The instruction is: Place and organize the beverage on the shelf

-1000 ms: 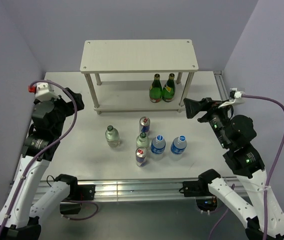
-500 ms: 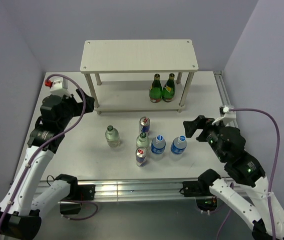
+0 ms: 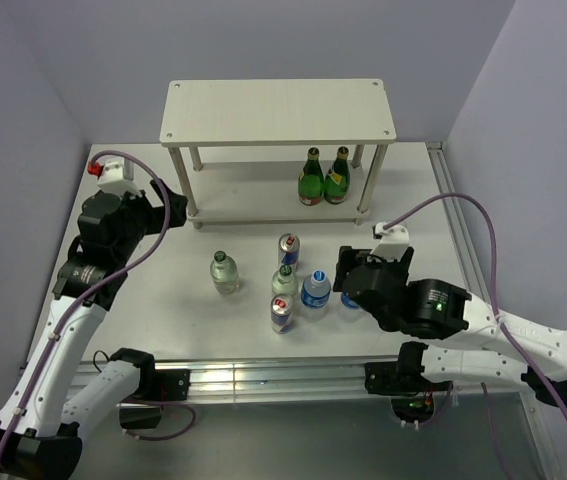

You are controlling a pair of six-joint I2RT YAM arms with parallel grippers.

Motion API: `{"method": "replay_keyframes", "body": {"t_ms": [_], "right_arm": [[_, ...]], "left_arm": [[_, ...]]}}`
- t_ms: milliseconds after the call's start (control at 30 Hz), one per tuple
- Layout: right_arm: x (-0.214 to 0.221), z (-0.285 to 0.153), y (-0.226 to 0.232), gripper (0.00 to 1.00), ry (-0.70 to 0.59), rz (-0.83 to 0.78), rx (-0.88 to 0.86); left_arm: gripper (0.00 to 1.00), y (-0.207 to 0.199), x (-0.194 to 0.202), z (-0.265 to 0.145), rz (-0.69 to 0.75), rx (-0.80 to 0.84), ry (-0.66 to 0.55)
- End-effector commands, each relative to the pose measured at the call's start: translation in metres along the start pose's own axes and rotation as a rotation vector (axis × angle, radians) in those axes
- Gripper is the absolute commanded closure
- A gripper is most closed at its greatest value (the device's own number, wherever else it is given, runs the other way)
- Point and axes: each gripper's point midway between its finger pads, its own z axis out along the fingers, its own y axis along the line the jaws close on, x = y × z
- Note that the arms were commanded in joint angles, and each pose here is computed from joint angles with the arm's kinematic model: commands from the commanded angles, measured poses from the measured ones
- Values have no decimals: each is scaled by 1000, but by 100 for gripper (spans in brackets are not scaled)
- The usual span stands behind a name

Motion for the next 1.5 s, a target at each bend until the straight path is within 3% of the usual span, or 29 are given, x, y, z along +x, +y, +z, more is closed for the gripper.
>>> {"method": "replay_keyframes", "body": {"t_ms": [0, 200, 567, 1267, 1467], "right_arm": [[-28, -11, -29, 0, -162, 109, 143], [-21, -14, -38, 0, -170, 138, 199], [43, -8, -16, 0, -75, 91, 186], [75, 4, -25, 0, -78, 359, 182], [88, 17, -24, 0, -117, 355, 161]], "left_arm": [[1, -1, -9, -5, 20, 5, -44], [2, -2, -8, -7, 28, 15, -45], [2, -1, -8, -9, 34, 13, -46], [3, -2, -7, -9, 39, 22, -43], [3, -2, -6, -8, 39, 20, -38]]}}
